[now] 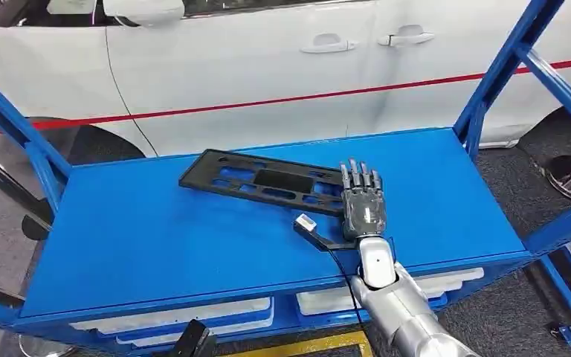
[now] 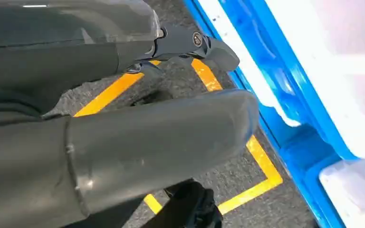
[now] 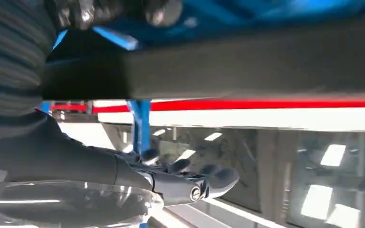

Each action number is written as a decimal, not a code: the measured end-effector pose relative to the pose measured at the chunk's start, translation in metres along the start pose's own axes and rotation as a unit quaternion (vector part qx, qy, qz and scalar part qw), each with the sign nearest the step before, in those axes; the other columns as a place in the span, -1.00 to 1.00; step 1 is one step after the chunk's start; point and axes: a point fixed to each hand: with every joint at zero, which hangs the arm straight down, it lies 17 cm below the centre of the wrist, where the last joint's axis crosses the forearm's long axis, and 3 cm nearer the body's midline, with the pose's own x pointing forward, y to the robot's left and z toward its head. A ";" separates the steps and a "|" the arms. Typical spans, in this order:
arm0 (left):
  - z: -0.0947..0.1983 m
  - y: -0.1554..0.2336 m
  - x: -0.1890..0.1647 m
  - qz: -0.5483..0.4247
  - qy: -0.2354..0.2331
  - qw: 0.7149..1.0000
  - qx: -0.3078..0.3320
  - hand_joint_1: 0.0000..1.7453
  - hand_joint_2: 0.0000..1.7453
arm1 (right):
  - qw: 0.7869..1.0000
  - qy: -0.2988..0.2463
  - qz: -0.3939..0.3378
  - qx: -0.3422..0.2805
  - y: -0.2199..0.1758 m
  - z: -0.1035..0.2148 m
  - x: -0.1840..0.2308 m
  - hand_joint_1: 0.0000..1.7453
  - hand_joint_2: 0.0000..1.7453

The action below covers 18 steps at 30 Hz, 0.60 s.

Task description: Take the parts from the cabinet and place them on the table.

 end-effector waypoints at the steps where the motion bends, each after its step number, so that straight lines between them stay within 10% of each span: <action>1: 0.000 0.000 0.000 0.000 0.000 1.000 0.001 -1.00 -1.00 | 1.000 0.000 0.000 0.000 0.000 0.000 0.000 1.00 1.00; 18: -0.001 -0.001 0.004 0.001 -0.006 1.000 0.002 -1.00 -1.00 | 1.000 -0.013 0.003 -0.002 0.000 0.002 -0.001 1.00 1.00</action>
